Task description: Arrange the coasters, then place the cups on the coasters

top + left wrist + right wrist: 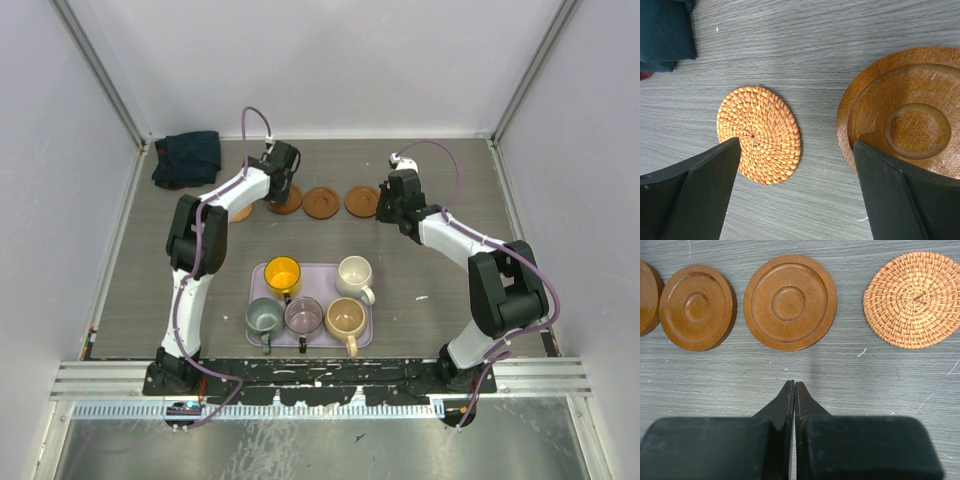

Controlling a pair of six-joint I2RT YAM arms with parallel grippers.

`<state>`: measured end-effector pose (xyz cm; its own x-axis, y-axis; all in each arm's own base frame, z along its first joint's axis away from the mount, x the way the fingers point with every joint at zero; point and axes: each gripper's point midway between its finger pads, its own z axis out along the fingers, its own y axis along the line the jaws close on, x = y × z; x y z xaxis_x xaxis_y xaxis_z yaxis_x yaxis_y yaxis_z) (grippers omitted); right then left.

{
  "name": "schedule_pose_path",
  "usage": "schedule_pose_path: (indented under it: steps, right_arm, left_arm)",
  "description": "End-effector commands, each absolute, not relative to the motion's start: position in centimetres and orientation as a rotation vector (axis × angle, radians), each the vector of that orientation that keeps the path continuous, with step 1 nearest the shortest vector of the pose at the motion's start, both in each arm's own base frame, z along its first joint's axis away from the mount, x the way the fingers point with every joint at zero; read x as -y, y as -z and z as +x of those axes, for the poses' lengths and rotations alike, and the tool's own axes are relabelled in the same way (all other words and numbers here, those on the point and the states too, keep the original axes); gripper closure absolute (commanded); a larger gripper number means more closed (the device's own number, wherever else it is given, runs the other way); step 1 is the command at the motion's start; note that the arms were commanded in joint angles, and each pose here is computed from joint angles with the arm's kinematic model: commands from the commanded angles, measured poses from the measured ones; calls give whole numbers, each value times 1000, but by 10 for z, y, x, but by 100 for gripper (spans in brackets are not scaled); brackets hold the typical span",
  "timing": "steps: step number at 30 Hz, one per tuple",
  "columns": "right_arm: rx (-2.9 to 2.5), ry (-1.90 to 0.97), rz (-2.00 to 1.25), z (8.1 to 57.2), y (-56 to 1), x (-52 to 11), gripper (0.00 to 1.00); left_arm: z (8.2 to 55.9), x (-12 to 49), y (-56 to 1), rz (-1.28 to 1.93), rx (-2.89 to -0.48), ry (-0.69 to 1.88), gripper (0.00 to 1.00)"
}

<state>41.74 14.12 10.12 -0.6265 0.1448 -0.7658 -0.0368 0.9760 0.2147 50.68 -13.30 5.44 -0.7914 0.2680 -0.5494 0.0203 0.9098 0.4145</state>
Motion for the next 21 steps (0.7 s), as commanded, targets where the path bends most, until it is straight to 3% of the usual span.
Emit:
schedule_pose_path:
  steps: [1, 10, 21]
  right_arm:
    - [-2196, -283, 70, 423, -113, -147, 99]
    - [-2207, -274, 70, 422, -109, -147, 99]
    - [-2166, -235, 62, 420, -121, -149, 99]
  left_arm:
    - [489, 128, -42, 234, -2516, -522, 2]
    - [514, 144, -98, 177, -2405, -406, 2]
    - [507, 158, -123, 104, -2357, -226, 2]
